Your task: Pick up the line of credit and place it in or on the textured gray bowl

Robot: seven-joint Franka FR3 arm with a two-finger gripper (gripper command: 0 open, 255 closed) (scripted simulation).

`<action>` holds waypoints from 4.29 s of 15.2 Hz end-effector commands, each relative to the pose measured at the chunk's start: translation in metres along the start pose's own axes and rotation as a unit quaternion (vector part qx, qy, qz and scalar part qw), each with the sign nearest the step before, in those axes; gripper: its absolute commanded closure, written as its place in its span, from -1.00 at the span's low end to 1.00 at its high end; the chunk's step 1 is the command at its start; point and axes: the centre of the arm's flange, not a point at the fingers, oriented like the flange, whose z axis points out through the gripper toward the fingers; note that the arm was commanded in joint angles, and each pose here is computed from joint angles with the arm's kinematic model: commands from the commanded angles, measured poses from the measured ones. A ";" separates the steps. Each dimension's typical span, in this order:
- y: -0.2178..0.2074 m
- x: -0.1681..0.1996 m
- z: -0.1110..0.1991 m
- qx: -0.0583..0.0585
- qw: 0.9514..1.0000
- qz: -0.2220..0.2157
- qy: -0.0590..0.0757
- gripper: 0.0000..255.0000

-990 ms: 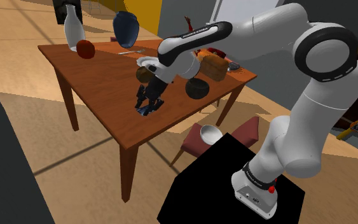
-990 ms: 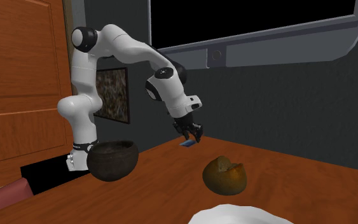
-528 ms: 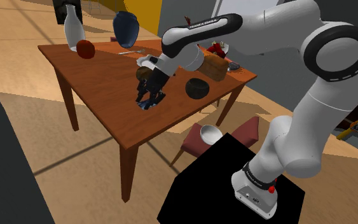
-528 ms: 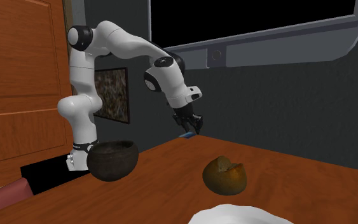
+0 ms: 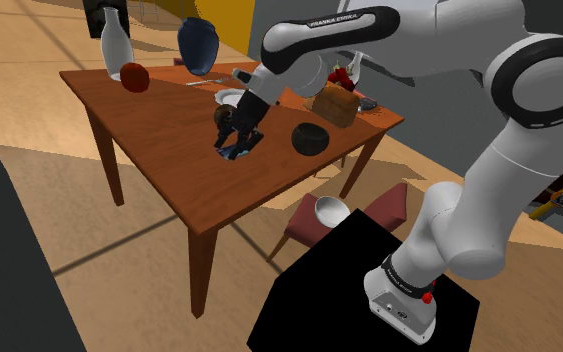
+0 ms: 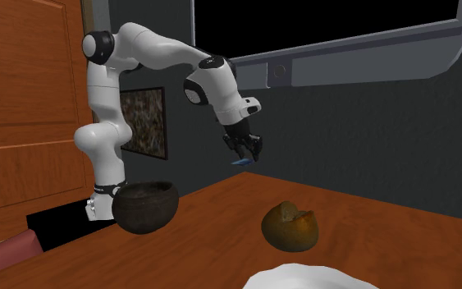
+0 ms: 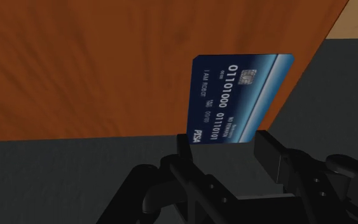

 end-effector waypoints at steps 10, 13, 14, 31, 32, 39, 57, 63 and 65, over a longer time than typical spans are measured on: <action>0.000 0.032 -0.048 0.000 1.000 0.000 0.000 1.00; 0.000 0.041 -0.061 0.000 1.000 0.000 0.000 1.00; 0.000 0.042 -0.063 0.000 1.000 0.000 0.000 1.00; -0.026 -0.137 -0.196 0.000 1.000 0.000 0.000 1.00; -0.027 -0.148 -0.204 0.000 1.000 0.000 0.000 1.00; -0.038 -0.222 -0.258 0.000 1.000 0.000 0.000 1.00; -0.040 -0.279 -0.192 0.000 1.000 0.000 0.000 1.00; -0.040 -0.279 -0.192 0.000 1.000 0.000 0.000 1.00; -0.040 -0.279 -0.192 0.000 1.000 0.000 0.000 -1.00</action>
